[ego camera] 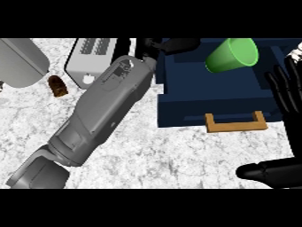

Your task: Pick up the cup, place it into the drawer and close the drawer

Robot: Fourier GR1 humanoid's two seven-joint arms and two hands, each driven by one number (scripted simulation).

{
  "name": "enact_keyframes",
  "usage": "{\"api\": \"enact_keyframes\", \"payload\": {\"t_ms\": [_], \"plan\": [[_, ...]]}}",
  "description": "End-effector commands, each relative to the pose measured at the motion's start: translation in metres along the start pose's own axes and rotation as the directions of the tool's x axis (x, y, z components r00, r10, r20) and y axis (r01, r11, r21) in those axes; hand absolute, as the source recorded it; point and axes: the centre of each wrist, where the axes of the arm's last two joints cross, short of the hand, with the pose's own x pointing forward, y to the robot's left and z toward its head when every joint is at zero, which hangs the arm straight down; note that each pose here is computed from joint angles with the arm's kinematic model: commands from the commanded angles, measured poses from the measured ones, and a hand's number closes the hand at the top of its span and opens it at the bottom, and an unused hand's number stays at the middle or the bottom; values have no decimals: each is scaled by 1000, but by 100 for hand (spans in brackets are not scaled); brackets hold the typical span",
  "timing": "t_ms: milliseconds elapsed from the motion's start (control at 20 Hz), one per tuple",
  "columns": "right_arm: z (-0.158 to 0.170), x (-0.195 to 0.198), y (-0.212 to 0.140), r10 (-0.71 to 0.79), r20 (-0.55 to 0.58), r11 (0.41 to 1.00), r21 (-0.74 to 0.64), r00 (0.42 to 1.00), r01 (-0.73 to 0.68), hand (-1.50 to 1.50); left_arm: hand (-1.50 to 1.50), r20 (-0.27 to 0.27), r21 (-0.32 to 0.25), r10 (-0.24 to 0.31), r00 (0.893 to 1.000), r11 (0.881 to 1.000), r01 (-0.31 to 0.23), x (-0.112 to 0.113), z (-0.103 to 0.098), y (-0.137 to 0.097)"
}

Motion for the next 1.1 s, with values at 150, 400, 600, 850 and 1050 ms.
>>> {"api": "enact_keyframes", "payload": {"t_ms": [150,400,600,850,1050], "plan": [[-15,0,12,-8,14,999,37,1000,7,-150,150,-33,-24,-90,995,996,90,-12,0,-7],[-8,-5,12,-10,10,1000,28,1000,10,-150,150,-63,-47,-133,989,990,130,-2,-7,-16],[-10,11,0,-3,11,997,75,1000,2,-150,150,-81,-62,-247,966,968,243,-17,-2,-9],[-10,8,12,-56,42,995,79,998,52,-150,-150,-91,-61,-285,954,958,280,-25,6,-12],[-5,1,1,-47,30,997,60,998,45,-150,-150,-77,-47,-207,975,978,203,-27,8,-12]]}}
